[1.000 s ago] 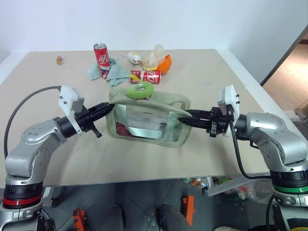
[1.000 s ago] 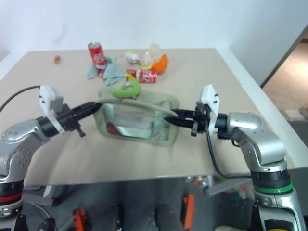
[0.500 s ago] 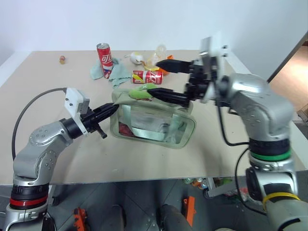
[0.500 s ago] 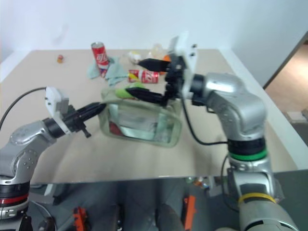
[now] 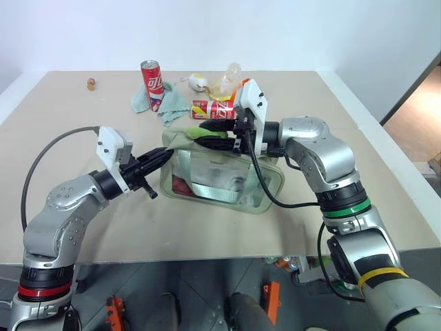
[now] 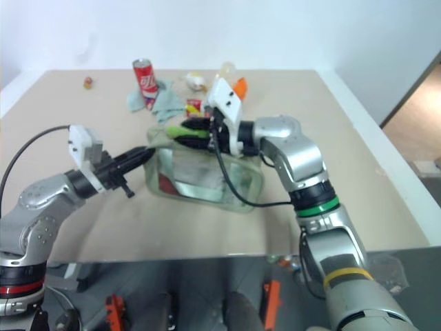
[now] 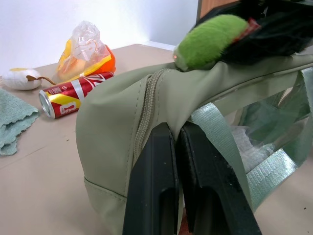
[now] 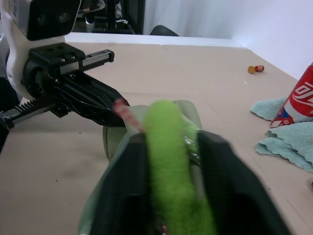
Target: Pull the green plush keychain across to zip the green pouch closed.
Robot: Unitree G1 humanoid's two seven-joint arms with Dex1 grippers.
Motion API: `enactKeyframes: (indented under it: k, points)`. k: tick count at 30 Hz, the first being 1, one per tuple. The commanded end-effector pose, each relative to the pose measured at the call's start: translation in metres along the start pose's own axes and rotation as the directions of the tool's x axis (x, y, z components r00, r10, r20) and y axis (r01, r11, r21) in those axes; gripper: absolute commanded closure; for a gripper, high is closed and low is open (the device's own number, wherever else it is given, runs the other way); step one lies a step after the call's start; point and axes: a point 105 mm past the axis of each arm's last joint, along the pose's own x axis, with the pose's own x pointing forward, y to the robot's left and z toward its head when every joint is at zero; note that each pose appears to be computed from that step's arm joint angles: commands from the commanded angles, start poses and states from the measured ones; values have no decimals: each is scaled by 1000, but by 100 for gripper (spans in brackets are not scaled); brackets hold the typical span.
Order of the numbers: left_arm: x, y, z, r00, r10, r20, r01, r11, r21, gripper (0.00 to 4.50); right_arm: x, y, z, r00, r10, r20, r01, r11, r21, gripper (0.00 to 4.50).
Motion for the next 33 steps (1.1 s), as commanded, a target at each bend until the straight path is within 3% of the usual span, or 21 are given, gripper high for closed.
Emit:
enactKeyframes:
  k: [1, 2, 11, 18, 21, 26, 31, 33]
  points:
    - [1, -7, -1, 1000, -29, -7, 29, 1000, 9, 450, -10, 0, 14, 999, -7, 48, 7, 1000, -4, 424]
    - [1, -7, -1, 1000, -29, -8, 29, 1000, 10, 450, -12, 0, 14, 999, -8, 50, 8, 1000, -3, 445]
    - [9, 3, -1, 999, 41, -1, -41, 999, 17, 450, -43, -8, 42, 981, -72, 181, 80, 996, -35, 445]
    - [21, 13, 14, 985, 153, 83, -156, 987, 37, 450, -102, -42, 52, 937, -296, 188, 322, 938, -130, 445]
    - [27, 19, 21, 971, 203, 125, -212, 975, 64, 450, -132, -59, 48, 894, -420, 156, 444, 878, -180, 445]
    - [34, 17, 28, 968, 198, 157, -212, 974, 77, 450, -171, -84, 31, 784, -611, 109, 619, 759, -202, 445]
    - [36, 15, 17, 971, 203, 128, -212, 975, 66, 450, -185, -93, -19, 668, -744, -22, 728, 660, -187, 445]
    - [37, 15, 14, 970, 210, 122, -218, 974, 56, 450, -177, -90, -52, 623, -775, -109, 755, 631, -179, 445]
